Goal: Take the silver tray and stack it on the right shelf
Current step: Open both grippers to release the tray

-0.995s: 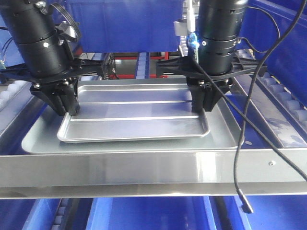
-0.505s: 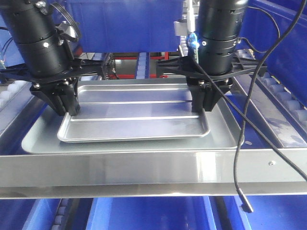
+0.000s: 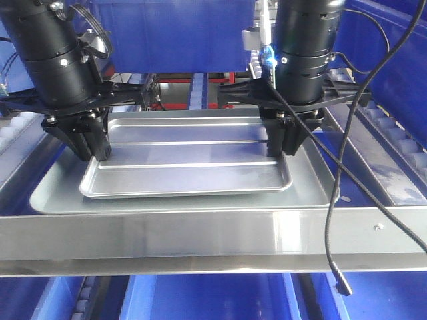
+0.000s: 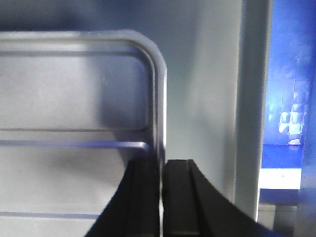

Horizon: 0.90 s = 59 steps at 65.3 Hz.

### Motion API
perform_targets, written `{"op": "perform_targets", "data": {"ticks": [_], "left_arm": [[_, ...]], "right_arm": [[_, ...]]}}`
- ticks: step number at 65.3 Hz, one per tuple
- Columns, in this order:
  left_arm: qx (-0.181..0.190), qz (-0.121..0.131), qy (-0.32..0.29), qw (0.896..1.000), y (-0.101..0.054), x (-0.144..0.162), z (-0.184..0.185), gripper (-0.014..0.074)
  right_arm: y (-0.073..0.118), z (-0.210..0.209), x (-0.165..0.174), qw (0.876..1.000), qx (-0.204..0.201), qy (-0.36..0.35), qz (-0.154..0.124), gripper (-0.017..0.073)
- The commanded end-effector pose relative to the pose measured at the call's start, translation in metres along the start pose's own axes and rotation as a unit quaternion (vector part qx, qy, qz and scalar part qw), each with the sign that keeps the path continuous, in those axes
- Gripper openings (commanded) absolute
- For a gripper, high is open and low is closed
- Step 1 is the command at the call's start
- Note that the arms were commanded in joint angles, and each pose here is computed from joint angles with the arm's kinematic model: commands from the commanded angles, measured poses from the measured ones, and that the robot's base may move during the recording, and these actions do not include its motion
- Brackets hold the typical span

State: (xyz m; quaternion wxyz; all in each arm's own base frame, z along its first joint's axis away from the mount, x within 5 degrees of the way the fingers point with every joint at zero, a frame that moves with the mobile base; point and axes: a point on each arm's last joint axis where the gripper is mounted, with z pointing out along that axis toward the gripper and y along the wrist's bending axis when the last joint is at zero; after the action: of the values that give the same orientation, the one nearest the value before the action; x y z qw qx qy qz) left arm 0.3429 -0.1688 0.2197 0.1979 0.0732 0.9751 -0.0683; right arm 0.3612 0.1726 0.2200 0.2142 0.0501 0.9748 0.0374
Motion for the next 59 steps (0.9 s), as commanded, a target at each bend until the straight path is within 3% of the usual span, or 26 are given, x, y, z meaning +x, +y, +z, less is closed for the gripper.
{"op": "perform_targets", "data": {"ticks": [1, 11, 14, 19, 33, 37, 44, 47, 59], "left_arm": [[0.022, 0.011, -0.047, 0.999, -0.008, -0.011, -0.024, -0.0013], [0.023, 0.011, -0.052, 0.998, -0.008, -0.012, -0.025, 0.0289], [0.019, 0.015, -0.051, 0.998, -0.007, -0.012, -0.024, 0.0333], [0.003, 0.031, -0.051, 0.998, -0.005, -0.012, -0.024, 0.0333], [-0.013, 0.041, -0.047, 0.998, -0.005, -0.021, -0.038, 0.0249], [-0.013, 0.039, -0.05, 0.998, -0.006, -0.025, -0.044, 0.0148], [-0.02, 0.047, -0.058, 0.997, -0.005, -0.029, -0.047, -0.0048], [-0.023, 0.049, -0.059, 0.997, -0.005, -0.029, -0.047, -0.0115], [-0.027, 0.047, -0.054, 0.997, -0.002, -0.029, -0.047, -0.0099]], "right_arm": [[0.008, -0.034, -0.02, 0.996, -0.052, -0.071, 0.005, 0.0239], [0.008, -0.033, -0.019, 0.997, -0.048, -0.066, 0.005, 0.046], [0.007, -0.033, -0.018, 0.997, -0.045, -0.064, 0.004, 0.0494], [0.005, -0.033, -0.018, 0.998, -0.039, -0.058, 0.006, 0.0507], [0.005, -0.036, -0.016, 0.998, -0.037, -0.052, 0.007, 0.0467], [0.004, -0.04, -0.017, 0.998, -0.039, -0.055, 0.008, 0.0351], [0.004, -0.042, -0.017, 0.997, -0.04, -0.058, 0.009, 0.0036], [0.004, -0.042, -0.017, 0.997, -0.04, -0.058, 0.009, 0.0064], [0.003, -0.044, -0.016, 0.998, -0.039, -0.054, 0.011, 0.0098]]}}
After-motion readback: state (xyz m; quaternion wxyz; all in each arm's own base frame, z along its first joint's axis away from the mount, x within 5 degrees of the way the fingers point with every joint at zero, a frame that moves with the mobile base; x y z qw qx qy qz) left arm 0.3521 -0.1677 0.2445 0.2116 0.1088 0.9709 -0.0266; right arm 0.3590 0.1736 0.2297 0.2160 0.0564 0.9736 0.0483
